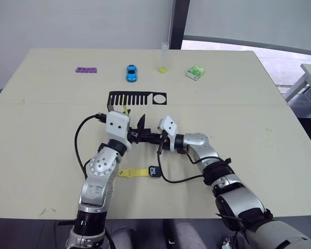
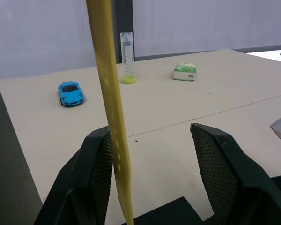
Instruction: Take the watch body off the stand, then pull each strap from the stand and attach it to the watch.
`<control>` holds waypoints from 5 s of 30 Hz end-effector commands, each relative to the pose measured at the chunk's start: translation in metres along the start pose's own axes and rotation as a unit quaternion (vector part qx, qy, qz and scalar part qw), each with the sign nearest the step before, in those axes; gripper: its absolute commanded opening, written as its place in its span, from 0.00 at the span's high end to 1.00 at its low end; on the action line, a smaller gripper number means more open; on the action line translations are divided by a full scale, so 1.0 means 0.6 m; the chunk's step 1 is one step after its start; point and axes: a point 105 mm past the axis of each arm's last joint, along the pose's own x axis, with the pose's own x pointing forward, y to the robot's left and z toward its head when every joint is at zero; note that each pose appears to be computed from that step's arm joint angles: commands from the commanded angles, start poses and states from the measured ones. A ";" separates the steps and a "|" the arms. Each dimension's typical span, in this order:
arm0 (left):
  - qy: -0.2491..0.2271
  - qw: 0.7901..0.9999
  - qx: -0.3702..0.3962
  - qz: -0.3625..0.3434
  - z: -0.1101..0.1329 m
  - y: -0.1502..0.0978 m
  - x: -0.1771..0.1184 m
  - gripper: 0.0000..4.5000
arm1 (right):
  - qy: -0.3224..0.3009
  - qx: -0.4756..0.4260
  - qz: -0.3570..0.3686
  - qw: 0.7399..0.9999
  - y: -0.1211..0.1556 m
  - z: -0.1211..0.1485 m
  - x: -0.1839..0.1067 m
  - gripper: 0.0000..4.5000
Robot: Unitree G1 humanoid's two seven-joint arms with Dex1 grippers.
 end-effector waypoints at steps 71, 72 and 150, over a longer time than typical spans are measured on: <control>-0.105 0.993 0.040 -0.024 0.102 0.024 -0.033 0.99 | 0.045 0.073 -0.017 0.996 0.022 -0.059 0.005 1.00; -0.105 0.993 0.040 -0.024 0.102 0.024 -0.034 0.99 | 0.046 0.074 -0.017 0.996 0.022 -0.059 0.005 1.00; 0.205 0.736 -0.234 -0.601 0.071 -0.102 -0.157 1.00 | -0.253 0.383 0.074 0.885 0.178 0.188 -0.165 0.12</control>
